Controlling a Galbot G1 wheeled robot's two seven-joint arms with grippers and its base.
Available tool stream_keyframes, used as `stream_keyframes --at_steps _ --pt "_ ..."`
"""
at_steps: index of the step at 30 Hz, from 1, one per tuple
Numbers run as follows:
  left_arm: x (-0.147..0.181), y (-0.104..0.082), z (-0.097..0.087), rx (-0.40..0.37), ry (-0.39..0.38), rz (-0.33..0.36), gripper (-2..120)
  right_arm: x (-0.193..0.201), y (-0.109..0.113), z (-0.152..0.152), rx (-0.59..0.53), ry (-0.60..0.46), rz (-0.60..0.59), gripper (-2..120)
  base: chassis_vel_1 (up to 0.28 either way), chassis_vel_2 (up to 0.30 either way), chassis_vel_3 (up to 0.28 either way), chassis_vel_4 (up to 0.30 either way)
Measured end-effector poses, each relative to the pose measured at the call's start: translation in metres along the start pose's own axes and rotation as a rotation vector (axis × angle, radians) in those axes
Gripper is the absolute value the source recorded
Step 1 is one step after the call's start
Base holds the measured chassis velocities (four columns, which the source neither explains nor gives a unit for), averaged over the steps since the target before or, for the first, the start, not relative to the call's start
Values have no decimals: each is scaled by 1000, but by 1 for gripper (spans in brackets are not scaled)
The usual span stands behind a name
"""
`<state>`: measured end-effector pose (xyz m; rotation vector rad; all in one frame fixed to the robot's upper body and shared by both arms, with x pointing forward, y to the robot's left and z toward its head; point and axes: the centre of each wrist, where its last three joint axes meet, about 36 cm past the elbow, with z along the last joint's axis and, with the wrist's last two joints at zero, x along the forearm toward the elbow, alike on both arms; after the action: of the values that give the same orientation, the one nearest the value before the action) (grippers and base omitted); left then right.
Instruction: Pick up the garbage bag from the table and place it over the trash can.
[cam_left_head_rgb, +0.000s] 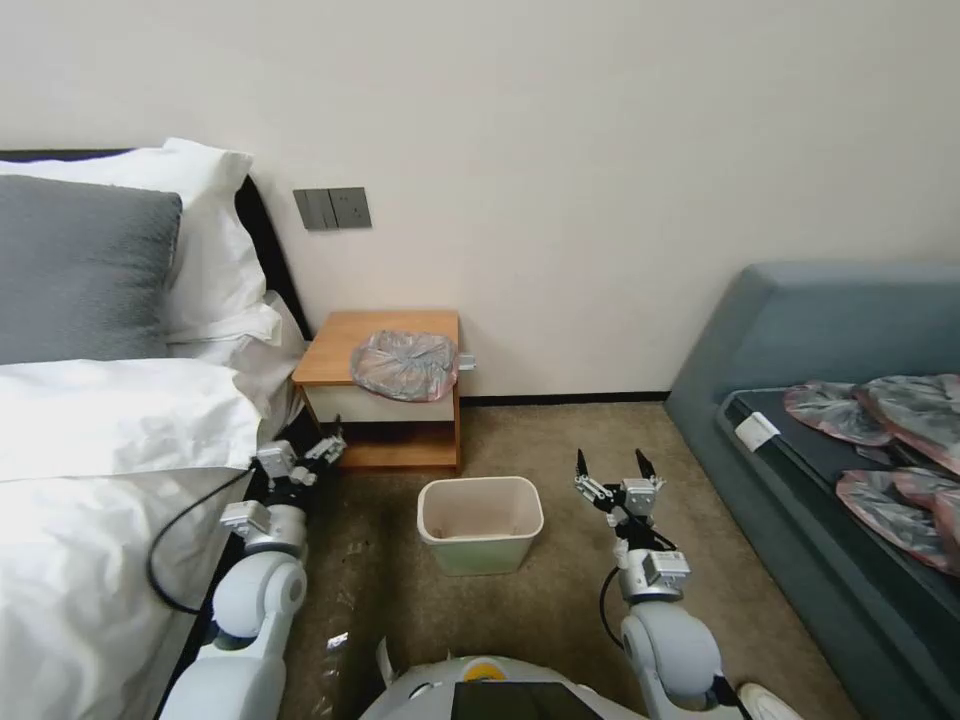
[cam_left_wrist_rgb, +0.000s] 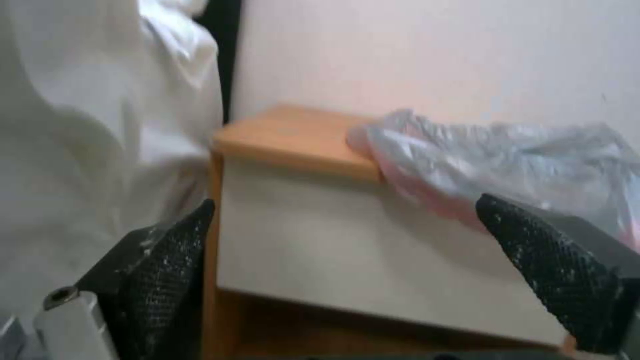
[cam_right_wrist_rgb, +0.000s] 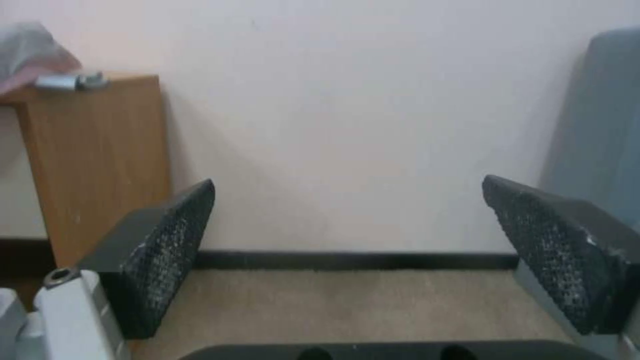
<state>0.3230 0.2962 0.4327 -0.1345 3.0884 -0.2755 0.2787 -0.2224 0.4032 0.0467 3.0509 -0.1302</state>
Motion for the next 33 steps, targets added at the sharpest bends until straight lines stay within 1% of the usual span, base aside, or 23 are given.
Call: stream_keyframes --at_steps 3,4,7,8,11,14,16,17,18,21,22,24,25,26,28,29,32,33 --pt "6 -4 11 -8 60 3 100 -14 -2 3 -5 -36 -19 100 0 0 0 0" --pt "6 -4 11 -8 60 3 100 -14 -2 3 -5 -36 -19 100 0 0 0 0" --pt "8 -12 24 -26 98 25 100 -31 -13 7 19 -82 -54 100 0 0 0 0" --pt "8 -12 24 -26 98 25 100 -31 -13 7 19 -82 -54 100 0 0 0 0" --pt "8 -21 34 -45 121 48 100 -55 -32 9 120 -142 -124 100 0 0 0 0" --pt "9 -21 37 -63 123 41 100 -68 -39 8 170 -163 -163 100 0 0 0 0" --pt "8 -19 38 -79 119 19 100 -89 -44 9 249 -195 -215 100 0 0 0 0" --pt "6 -16 38 -82 113 4 100 -105 -45 13 319 -216 -255 100 0 0 0 0" --pt "6 -16 38 -82 113 4 100 -105 -45 13 319 -216 -255 100 0 0 0 0" --pt "3 -14 37 -84 106 -4 100 -132 -44 24 433 -245 -318 100 0 0 0 0" --pt "3 -14 37 -84 106 -4 100 -132 -44 24 433 -245 -318 100 0 0 0 0" --pt "0 -13 38 -84 104 -8 100 -158 -45 35 596 -294 -380 100 0 0 0 0" --pt "0 -13 38 -84 104 -8 100 -158 -45 35 596 -294 -380 100 0 0 0 0" --pt "0 -13 41 -85 109 -10 100 -171 -45 40 689 -320 -411 100 0 0 0 0" --pt "-1 -14 46 -93 121 -8 100 -191 -44 46 821 -355 -467 100 0 0 0 0" --pt "-1 -14 46 -93 121 -8 100 -191 -44 46 821 -355 -467 100 0 0 0 0" --pt "-3 -15 56 -105 130 -11 100 -217 -41 51 957 -411 -541 100 0 0 0 0" --pt "-3 -15 56 -105 130 -11 100 -217 -41 51 957 -411 -541 100 0 0 0 0"
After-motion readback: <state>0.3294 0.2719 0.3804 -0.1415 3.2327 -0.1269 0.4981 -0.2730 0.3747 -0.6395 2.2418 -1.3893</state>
